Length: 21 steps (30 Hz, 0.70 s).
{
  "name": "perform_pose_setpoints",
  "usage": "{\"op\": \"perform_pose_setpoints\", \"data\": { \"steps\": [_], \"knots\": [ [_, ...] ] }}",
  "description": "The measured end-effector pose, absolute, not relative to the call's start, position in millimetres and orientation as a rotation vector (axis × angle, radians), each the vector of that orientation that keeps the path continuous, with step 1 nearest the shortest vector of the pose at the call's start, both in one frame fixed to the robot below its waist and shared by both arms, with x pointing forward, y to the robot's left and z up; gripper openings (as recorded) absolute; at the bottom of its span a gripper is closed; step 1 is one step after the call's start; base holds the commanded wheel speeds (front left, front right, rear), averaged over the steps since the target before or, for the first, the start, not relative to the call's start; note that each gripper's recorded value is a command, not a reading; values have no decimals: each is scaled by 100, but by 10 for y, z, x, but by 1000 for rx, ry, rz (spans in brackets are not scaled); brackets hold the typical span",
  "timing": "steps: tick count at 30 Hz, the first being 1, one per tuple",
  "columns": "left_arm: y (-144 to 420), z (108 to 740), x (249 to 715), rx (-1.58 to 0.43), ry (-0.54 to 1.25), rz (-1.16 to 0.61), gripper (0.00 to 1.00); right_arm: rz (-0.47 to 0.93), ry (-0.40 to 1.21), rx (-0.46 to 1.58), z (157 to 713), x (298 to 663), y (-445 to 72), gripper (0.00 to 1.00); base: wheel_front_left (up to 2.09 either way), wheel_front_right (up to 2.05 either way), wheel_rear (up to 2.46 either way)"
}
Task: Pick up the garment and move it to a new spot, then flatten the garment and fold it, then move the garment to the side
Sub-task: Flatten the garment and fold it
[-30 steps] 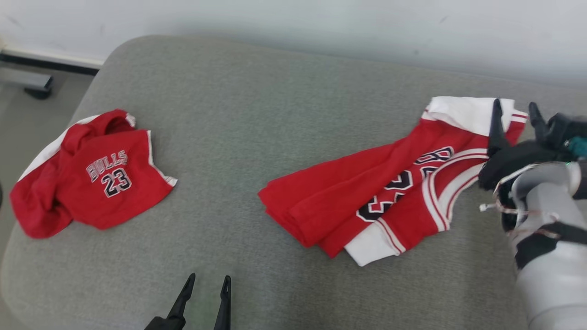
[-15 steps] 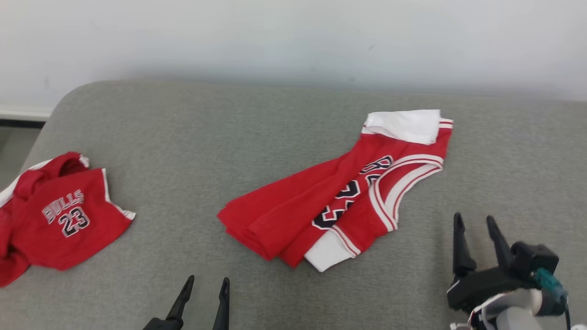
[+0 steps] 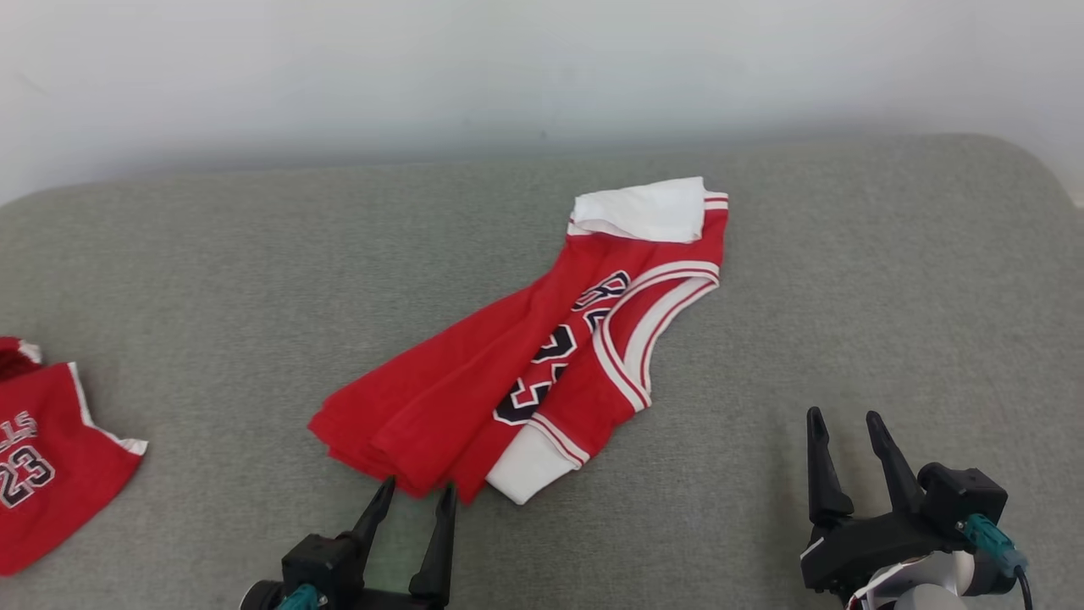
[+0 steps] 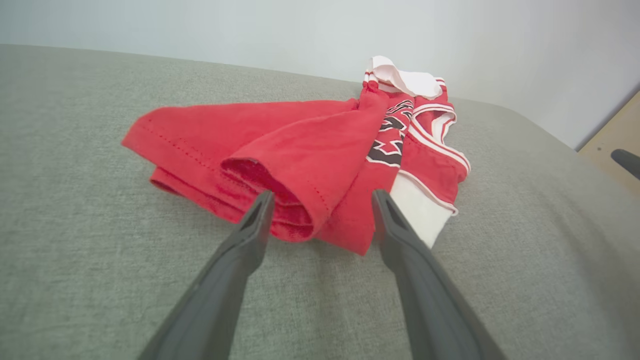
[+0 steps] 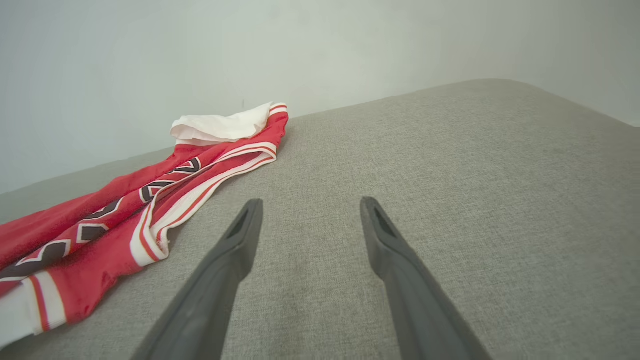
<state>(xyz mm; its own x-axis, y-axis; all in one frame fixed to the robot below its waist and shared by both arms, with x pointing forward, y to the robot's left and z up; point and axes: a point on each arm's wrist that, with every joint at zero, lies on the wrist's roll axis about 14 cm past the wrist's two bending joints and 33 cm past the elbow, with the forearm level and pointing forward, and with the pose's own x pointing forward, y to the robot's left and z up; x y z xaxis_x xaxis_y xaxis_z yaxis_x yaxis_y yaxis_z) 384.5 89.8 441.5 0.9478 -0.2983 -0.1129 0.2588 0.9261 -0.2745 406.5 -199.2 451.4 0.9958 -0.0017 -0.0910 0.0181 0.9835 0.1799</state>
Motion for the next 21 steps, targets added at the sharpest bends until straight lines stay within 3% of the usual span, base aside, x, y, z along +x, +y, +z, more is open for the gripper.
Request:
{"op": "perform_pose_setpoints", "data": {
  "steps": [9,10,11,12,21],
  "knots": [
    [799,4241,4011,-262,208,-308,100,-55,117,184,4405,4033,-2140,100,0,0,0],
    [788,4243,4022,-260,207,-312,88,-60,119,188,4394,4033,-2151,100,0,0,0],
    [778,4239,4028,-255,207,-316,33,-62,122,189,4384,4034,-2157,100,0,0,0],
    [766,4219,4025,-256,213,-319,0,-63,123,189,4378,4037,-2159,100,0,0,0],
    [848,4841,4403,-173,0,-333,0,-70,128,209,4345,4081,-2150,100,0,0,0]
  ]
}}
